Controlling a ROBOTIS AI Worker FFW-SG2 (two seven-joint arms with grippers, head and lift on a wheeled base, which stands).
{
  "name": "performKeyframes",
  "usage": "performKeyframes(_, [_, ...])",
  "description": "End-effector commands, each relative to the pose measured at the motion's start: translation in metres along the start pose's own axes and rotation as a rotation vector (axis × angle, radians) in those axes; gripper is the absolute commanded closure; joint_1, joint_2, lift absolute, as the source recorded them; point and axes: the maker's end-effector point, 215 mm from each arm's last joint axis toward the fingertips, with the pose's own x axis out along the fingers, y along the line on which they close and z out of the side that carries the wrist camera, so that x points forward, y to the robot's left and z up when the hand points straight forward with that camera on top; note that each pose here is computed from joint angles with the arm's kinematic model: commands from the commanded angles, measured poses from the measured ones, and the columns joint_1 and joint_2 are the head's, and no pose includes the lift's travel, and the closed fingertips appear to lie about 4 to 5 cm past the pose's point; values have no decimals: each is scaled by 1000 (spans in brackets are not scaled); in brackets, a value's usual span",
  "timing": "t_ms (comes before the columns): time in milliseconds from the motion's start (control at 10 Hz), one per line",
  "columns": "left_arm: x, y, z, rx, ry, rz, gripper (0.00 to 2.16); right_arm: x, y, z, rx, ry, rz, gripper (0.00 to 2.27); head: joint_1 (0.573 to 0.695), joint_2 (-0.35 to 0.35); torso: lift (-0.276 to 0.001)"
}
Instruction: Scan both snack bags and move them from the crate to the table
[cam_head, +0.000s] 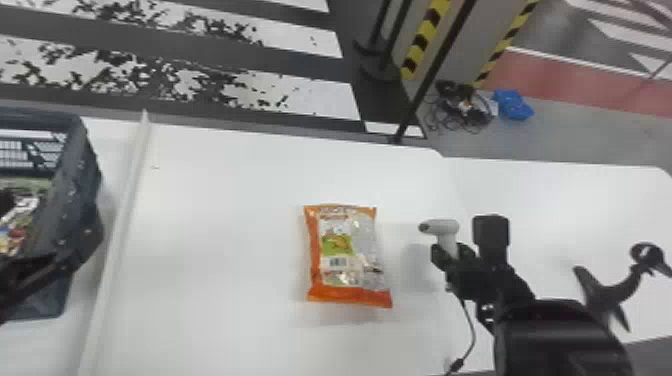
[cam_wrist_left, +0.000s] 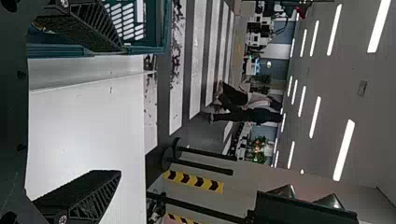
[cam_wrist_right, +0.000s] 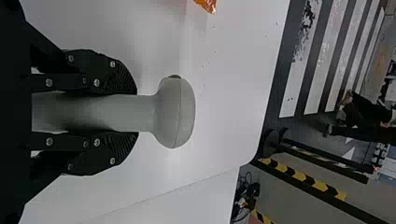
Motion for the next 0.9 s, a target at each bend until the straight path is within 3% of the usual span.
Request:
performKeyframes(0, [0,0,0,-1,0,0,60,-31,16,1,7,28,18,2250,695,-298,-88])
performKeyframes(200, [0,0,-1,-1,2,1,60,-68,46,-1,23,76,80,2250,695,-277,-88])
performKeyframes(500, [-1,2,-5,-4,7,4,60,-109,98,16,-12,64,173,2250,695,-221,-88])
performKeyframes(800, [-2,2,-8,-8,10,7,60,-129,159,20,-85,76,259,2250,695,-122,-88])
